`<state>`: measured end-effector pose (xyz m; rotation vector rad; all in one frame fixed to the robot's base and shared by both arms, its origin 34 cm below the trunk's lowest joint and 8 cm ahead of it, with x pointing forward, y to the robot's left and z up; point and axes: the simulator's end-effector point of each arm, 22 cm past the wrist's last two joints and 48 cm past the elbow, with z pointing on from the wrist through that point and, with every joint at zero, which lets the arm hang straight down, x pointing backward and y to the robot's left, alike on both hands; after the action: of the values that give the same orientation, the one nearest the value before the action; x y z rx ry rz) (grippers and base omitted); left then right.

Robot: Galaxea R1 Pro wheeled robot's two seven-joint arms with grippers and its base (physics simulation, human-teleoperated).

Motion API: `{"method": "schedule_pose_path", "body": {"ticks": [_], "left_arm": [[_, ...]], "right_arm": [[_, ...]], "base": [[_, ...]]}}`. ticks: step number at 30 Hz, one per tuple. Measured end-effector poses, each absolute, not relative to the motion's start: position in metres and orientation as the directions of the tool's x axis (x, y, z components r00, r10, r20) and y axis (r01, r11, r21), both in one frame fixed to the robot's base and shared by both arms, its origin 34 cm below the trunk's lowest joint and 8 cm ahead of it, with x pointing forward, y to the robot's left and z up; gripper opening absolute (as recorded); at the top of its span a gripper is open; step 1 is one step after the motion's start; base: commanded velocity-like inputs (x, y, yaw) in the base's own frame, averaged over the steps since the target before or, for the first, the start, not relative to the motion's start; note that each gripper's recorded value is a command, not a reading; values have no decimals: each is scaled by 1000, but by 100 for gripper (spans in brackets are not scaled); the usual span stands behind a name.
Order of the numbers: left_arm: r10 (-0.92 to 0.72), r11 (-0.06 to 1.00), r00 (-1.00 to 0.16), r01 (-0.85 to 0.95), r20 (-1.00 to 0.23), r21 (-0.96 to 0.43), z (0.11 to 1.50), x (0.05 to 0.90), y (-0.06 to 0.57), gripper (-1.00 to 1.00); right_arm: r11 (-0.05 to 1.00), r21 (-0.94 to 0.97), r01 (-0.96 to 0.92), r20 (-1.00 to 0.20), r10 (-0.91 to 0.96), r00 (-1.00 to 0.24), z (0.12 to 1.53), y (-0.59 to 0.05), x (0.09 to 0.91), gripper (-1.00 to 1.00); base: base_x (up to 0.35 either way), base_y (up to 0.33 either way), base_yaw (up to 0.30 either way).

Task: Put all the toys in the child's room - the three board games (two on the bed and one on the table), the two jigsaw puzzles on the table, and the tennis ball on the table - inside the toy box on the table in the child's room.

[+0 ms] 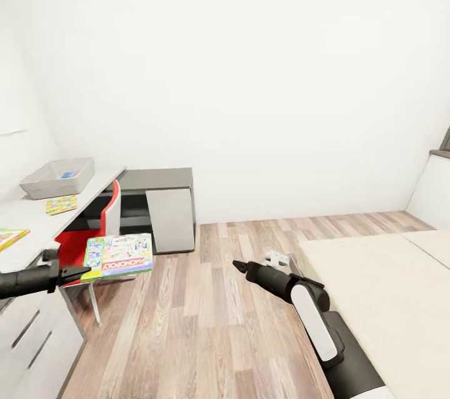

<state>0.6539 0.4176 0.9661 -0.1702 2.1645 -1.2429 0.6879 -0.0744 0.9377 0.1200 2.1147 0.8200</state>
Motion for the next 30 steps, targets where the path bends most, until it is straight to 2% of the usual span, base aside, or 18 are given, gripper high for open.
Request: {"method": "schedule_pose_path", "body": {"ticks": [4,9,12,14,16,25,30], "left_arm": [[-384,598,-803,161,-457,-785,951,666,400,-100],[-389,595,-798,164,-460,-787,959,670,394,-100],[-383,546,-784,235,-489,-804,990,670,386,-100],[-365,443,-767,356,-528,-823,1037,661,372,-100],[-345,423,-762,395,-548,-816,1055,653,374,-100],[-343,490,-740,384,-578,-783,1080,646,412,-100],[-346,513,-734,374,-585,-773,1086,643,427,-100]], "right_arm": [[790,590,-164,-686,384,-618,943,-98,695,100],[792,591,-154,-686,393,-613,949,-104,696,100],[792,592,-152,-685,394,-613,953,-105,696,100],[786,597,-160,-686,396,-610,958,-104,695,100],[781,603,-162,-687,404,-604,962,-111,696,100],[728,651,-216,-684,439,-583,988,-128,696,100],[720,657,-224,-683,443,-580,992,-127,695,100]], "base": [[0,0,292],[0,0,292],[0,0,292],[0,0,292],[0,0,292],[0,0,288],[0,0,86]]}}
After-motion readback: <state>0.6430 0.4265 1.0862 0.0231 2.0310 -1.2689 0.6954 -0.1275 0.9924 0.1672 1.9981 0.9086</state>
